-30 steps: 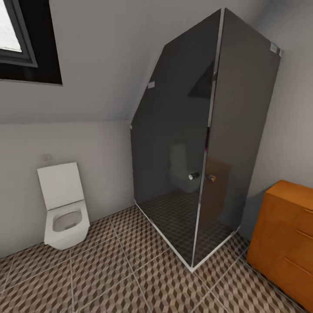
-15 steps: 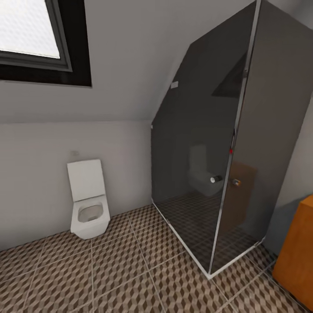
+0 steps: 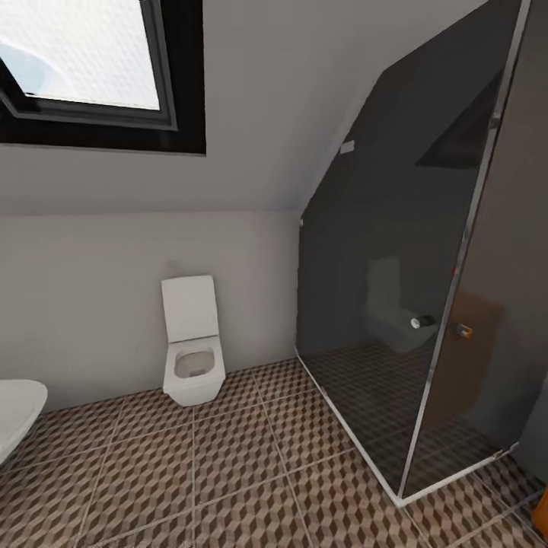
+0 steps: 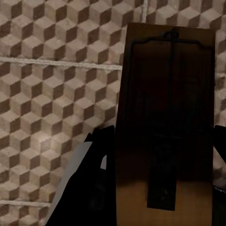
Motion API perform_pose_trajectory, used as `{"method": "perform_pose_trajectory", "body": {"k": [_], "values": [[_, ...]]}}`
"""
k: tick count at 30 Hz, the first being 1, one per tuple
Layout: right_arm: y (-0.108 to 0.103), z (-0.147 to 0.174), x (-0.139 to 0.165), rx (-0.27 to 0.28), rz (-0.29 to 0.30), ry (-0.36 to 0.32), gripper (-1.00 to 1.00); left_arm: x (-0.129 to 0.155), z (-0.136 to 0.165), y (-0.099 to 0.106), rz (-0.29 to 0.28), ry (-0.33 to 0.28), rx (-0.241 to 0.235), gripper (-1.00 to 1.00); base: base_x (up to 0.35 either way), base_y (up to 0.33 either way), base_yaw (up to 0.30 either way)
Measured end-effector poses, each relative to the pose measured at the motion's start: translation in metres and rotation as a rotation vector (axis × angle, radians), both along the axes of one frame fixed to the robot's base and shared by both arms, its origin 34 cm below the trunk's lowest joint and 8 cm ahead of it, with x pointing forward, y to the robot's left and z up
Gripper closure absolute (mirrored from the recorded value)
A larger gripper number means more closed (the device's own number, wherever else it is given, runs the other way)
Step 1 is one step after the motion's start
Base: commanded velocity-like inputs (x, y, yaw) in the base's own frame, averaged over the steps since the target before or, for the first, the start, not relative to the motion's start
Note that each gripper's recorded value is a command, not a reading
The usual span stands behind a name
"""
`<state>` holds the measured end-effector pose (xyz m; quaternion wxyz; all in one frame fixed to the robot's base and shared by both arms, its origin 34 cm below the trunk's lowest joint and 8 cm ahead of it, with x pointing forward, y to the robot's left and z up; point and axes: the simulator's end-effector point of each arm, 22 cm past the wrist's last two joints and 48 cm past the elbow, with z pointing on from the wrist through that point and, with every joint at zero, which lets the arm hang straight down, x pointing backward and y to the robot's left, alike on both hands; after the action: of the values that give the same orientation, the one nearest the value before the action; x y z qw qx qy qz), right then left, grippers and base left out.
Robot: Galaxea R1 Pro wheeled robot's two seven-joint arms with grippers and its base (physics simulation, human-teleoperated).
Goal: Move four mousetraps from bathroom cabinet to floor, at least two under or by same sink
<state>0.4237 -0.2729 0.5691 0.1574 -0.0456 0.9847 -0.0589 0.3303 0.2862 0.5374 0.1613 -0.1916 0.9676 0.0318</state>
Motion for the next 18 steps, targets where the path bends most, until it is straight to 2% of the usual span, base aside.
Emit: {"method": "perform_pose_trajectory", "body": {"k": [6, 18], "values": [[0.0002, 0.0003, 0.0000, 0.000, 0.001, -0.001, 1.00, -0.0002, 0.0003, 0.0031, 0.001, -0.001, 0.004, 1.00, 0.193, 0.000, 0.300], [-0.0004, 0.0003, -0.0001, -0.001, 0.000, -0.001, 1.00, -0.0002, 0.0005, 0.0055, 0.002, -0.001, 0.007, 1.00, 0.312, 0.000, 0.300]]}}
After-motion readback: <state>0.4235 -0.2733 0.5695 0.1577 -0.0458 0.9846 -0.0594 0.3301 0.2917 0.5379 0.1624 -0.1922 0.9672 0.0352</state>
